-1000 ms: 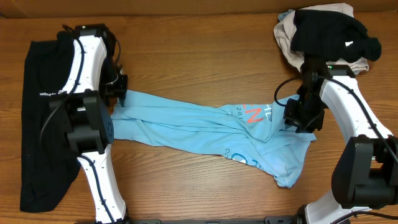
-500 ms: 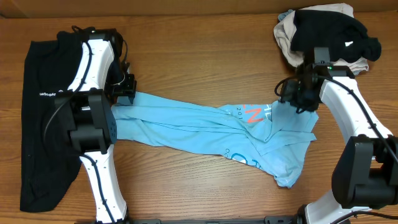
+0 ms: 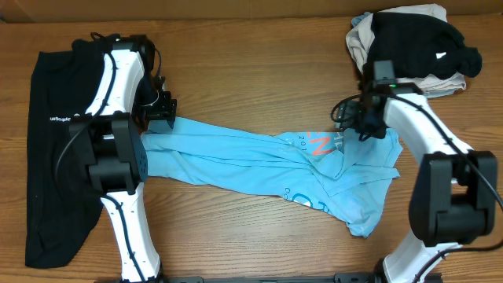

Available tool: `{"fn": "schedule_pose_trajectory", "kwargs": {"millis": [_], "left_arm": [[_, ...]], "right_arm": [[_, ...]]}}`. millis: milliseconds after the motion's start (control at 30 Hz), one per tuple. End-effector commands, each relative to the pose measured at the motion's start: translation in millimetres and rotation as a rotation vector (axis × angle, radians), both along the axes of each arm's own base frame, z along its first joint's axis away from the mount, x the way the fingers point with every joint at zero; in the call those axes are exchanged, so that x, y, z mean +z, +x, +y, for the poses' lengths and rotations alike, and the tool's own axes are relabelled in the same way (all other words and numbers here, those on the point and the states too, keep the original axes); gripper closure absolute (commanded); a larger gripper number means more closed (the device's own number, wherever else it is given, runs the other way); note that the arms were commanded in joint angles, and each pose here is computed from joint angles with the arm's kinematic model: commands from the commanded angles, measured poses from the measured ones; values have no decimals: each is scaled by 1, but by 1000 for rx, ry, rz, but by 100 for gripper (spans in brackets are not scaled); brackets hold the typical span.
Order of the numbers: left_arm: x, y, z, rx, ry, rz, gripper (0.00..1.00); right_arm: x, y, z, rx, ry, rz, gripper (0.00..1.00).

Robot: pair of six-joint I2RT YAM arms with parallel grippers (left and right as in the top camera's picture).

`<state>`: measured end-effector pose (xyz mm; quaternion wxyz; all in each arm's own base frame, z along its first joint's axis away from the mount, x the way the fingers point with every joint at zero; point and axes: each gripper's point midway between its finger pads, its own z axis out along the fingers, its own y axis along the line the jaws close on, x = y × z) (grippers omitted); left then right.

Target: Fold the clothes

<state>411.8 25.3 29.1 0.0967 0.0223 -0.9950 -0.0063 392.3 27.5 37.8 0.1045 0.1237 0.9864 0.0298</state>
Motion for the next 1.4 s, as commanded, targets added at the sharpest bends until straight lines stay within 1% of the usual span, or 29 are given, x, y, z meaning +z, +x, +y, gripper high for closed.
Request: {"fn": "schedule_pose_trajectory", "kwargs": {"millis": [0,67,100,233,300,400,433,567,667,833,1000,1200,1367], "left_arm": [[9,2,-3,-11,-16,-24,22],[9,2,-3,-11,-16,-24,22],[9,2,-3,-11,-16,-24,22],[9,2,-3,-11,-16,-24,23],[9,2,-3,-11,-16,-24,23],[8,2,-3,-11,-16,-24,23],[8,2,-3,-11,-16,-24,22],[9,2,-3,-11,-16,-25,22],[9,2,-3,-11,-16,-25,22],[9,2,-3,-12,-16,-25,21],[8,3,-3,-10,-16,-28,20],[8,5,-3,-10,-16,-35,20],[8,5,-3,-11,-15,-38,20]], "right_arm": [[-13,-2,-6,-19,-99,26,23],[-17,-4,-12,-42,-137,40,27],[-18,-4,-14,-49,-150,42,32],[-17,-3,-19,-73,-176,34,43],[-17,-3,-19,-72,-177,34,51],[-17,-4,-19,-72,-177,37,66],[-18,-4,-19,-72,-177,39,75],[-18,-6,-19,-71,-178,45,83],[-18,-8,-20,-71,-179,55,96],[-7,-16,-22,-131,-170,66,96],[37,-27,-24,-175,-147,35,96],[82,-65,-28,-245,-135,43,96],[80,-98,-31,-290,-156,153,96]]}}
